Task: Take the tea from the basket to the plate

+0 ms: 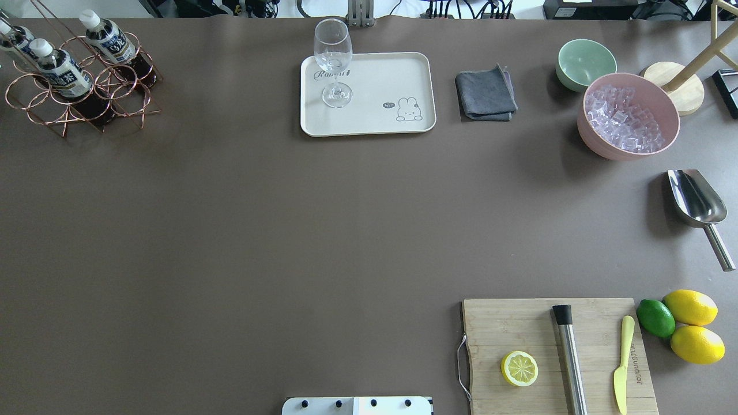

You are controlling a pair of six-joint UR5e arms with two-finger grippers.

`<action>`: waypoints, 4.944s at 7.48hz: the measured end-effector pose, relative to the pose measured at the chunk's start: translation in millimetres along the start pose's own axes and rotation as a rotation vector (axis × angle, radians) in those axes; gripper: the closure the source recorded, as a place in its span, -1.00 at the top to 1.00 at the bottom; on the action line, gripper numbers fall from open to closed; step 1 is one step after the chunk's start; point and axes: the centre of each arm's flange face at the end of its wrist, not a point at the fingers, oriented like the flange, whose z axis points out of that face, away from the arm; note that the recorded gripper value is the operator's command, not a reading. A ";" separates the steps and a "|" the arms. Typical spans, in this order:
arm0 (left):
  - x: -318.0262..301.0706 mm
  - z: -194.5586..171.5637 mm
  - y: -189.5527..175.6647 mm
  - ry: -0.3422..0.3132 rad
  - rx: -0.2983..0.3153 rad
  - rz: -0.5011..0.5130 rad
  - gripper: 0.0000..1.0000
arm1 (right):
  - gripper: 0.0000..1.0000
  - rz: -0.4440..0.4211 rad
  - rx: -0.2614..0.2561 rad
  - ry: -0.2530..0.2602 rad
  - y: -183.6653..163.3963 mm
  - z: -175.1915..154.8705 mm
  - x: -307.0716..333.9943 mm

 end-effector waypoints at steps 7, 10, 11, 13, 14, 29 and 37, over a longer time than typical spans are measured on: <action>-5.1 17.2 -9.6 0.017 0.005 0.006 0.34 | 0.99 0.004 -0.001 0.000 0.0 0.2 -0.2; 1.9 23.8 -2.7 0.042 0.025 0.002 -1.00 | 0.99 0.001 0.003 0.000 -0.8 -1.3 -1.3; 2.6 24.2 -2.2 0.045 0.027 0.003 -1.00 | 0.99 0.001 0.005 0.000 -2.3 -2.3 -2.0; 4.4 19.5 -5.6 0.038 0.034 0.017 -1.00 | 0.99 0.001 0.006 0.000 -4.3 -3.4 -3.1; 5.7 10.5 -9.5 0.024 0.041 0.027 -1.00 | 0.99 0.002 0.006 0.000 -4.4 -3.4 -3.1; 214.7 -87.3 -187.0 0.106 0.269 0.159 -1.00 | 0.99 0.001 0.005 0.002 -4.8 -2.5 -3.4; 346.5 -90.7 -267.4 0.285 0.325 -0.063 -1.00 | 0.99 -0.018 0.008 0.004 -6.4 -4.2 -8.0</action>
